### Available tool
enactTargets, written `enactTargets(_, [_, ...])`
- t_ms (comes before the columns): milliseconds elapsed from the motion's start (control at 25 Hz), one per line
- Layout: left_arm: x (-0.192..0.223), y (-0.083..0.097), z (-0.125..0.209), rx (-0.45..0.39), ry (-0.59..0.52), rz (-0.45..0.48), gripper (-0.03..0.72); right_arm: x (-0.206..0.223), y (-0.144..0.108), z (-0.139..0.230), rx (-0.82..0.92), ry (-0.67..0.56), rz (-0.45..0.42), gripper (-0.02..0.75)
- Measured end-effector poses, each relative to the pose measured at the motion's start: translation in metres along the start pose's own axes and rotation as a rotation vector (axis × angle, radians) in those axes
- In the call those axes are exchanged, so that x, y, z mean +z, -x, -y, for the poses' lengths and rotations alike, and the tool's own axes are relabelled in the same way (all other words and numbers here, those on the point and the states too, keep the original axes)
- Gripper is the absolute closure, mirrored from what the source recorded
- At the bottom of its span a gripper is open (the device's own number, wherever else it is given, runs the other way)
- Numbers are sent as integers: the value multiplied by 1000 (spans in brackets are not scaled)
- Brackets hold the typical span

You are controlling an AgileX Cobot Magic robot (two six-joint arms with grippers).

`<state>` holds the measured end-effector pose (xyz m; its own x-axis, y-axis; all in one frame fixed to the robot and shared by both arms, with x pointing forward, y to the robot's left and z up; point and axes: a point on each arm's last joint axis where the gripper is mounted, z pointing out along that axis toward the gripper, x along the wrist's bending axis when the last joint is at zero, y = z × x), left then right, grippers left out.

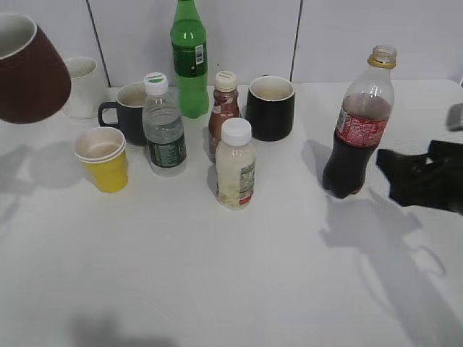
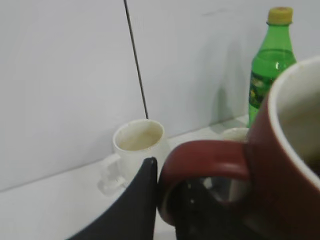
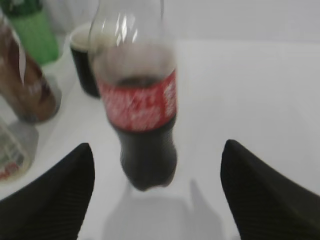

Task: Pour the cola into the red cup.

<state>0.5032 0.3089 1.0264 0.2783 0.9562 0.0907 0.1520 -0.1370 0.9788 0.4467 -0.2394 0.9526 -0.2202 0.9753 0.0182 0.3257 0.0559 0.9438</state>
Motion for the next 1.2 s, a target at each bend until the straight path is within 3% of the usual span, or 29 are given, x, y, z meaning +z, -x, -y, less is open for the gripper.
enactTargets(320, [-15,12,9,-7,-24,9,629,36,-1,34,-40,102,2,119])
enactTargets(560, [-17,13,10,-7,-28,6,629,66,-2,65,-6,11,4,66])
enactTargets(920, [-17,13,10,-7,-28,6,629,102,-6,50,-29,99,1,69])
enactTargets(1080, [-17,13,10,-7,-28,6,629,118,-8,39,-58,92,-1,116])
enactTargets(1200, [-17,13,10,-6,-29,7,629,124,-9,34,-70,96,-3,236])
